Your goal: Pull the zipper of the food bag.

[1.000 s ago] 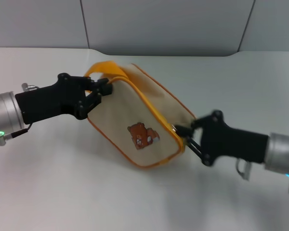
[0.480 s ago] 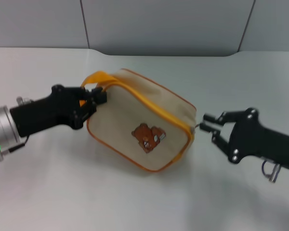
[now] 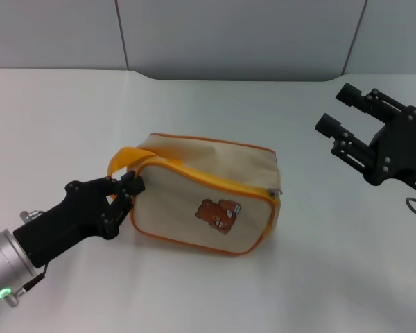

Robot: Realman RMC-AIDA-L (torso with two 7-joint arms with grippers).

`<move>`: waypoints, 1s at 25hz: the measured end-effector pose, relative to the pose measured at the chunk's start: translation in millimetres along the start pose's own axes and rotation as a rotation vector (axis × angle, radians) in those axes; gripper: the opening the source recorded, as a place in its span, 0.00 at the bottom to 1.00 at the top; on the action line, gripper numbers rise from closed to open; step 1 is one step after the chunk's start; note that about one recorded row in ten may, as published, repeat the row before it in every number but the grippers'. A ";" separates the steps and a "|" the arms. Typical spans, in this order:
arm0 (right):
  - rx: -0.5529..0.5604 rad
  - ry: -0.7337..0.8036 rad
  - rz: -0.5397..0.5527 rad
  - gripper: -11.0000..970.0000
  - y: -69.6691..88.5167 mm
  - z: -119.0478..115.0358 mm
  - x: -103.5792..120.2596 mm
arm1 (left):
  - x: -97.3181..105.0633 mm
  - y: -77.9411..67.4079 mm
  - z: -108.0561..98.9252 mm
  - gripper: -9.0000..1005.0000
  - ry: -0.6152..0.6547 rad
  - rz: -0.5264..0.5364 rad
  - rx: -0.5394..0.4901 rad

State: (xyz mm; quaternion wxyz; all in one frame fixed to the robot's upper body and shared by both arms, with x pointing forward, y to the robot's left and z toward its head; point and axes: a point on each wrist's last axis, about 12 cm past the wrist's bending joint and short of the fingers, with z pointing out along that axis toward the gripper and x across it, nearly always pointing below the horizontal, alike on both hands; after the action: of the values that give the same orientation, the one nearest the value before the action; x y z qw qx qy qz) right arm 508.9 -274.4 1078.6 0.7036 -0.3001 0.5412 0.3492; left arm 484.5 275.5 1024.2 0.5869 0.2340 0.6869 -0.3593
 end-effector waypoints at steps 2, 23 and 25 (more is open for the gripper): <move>-0.002 0.001 0.004 0.54 -0.2 -0.3 -0.2 | 1.4 -0.8 -0.7 0.10 0.001 -0.001 -0.003; -0.188 0.081 0.096 0.87 3.6 -9.5 -7.9 | -64.0 20.3 -48.2 0.43 0.072 0.044 0.303; -0.310 0.138 0.117 0.87 7.3 -11.3 -12.1 | -78.8 15.6 -42.2 0.53 0.120 0.054 0.457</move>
State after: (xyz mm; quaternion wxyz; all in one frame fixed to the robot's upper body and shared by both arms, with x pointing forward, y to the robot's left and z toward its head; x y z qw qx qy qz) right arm 494.6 -281.3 1087.4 0.5887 -0.3963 0.5443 0.4475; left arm 485.1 325.7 1099.8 0.4864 0.4000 0.6147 -0.4749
